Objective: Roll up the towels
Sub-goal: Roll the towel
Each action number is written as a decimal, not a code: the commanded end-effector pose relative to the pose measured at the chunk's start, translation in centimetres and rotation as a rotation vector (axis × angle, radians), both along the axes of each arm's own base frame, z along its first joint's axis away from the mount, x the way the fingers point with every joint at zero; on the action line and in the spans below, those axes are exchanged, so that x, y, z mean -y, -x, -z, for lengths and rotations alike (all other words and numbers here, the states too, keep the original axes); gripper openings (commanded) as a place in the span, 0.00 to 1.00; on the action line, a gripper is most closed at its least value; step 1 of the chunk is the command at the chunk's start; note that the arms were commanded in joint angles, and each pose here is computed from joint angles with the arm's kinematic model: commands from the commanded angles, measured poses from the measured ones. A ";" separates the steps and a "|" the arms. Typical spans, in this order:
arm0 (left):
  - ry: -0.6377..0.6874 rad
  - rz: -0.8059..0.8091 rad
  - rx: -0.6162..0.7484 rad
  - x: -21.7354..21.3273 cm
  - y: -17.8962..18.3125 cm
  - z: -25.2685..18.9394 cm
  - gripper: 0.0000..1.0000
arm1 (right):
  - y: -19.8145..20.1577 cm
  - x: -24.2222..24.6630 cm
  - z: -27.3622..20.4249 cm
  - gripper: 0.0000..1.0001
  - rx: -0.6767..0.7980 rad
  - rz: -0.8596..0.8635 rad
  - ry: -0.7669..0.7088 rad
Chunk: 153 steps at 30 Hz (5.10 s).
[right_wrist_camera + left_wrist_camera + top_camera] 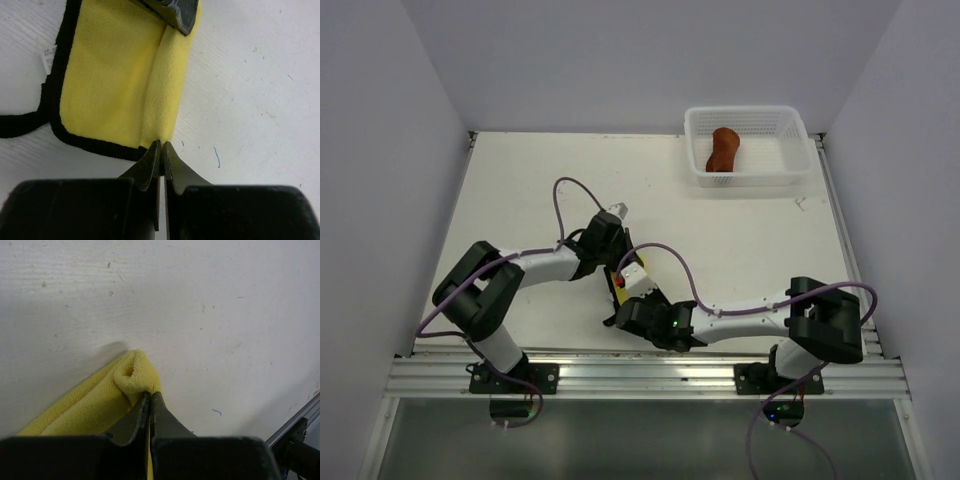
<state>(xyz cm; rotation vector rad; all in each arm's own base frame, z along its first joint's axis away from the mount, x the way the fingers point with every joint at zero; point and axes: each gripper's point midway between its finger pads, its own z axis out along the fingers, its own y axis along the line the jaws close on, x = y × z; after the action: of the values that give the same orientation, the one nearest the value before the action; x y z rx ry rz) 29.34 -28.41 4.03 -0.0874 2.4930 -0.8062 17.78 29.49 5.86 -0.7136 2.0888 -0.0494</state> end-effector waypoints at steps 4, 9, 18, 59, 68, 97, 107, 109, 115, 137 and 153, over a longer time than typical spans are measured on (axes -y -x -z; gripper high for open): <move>0.067 -0.129 0.182 -0.8 -5.3 -2.6 0.00 | 1.3 0.8 -0.2 0.00 0.019 -0.051 0.132; 0.106 -0.124 0.218 -0.6 -5.1 -3.6 0.00 | 1.5 0.6 -0.1 0.00 0.069 -0.091 0.213; 0.154 -0.114 0.251 -0.8 -4.6 -4.1 0.00 | 2.3 0.3 0.9 0.00 0.105 -0.157 0.347; 0.062 -0.110 0.249 -4.5 -0.7 -0.2 0.00 | 6.4 -4.0 6.6 0.00 0.056 -0.411 0.781; -0.034 -0.116 0.239 -6.1 -0.3 1.1 0.00 | 6.9 -4.3 7.1 0.00 0.008 -0.415 0.752; -0.130 -0.117 0.135 -7.3 0.8 5.3 0.00 | 6.7 -4.8 2.5 0.27 -0.129 -0.286 0.376; -0.106 -0.105 0.154 -7.0 0.9 4.8 0.00 | 7.7 -3.9 -0.9 0.27 -0.183 -0.280 0.187; -0.108 -0.104 0.149 -7.0 1.1 5.0 0.00 | 8.0 -4.3 -2.9 0.27 -0.194 -0.292 0.086; -0.101 -0.105 0.153 -7.1 1.2 5.0 0.00 | 7.5 -4.4 -6.0 0.27 -0.251 -0.298 -0.139; -0.087 -0.097 0.162 -6.9 1.3 4.7 0.00 | -1.0 -3.7 -2.5 0.43 -0.601 0.109 -0.471; -0.091 -0.089 0.160 -6.9 1.3 4.8 0.00 | -2.2 -5.1 -0.7 0.47 -0.655 0.118 -0.511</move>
<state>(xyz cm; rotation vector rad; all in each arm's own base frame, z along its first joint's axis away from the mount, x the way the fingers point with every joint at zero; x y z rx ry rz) 28.90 -24.28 2.19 -0.1023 2.2717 -0.7930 19.13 32.29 4.76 -0.3249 2.6474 0.5934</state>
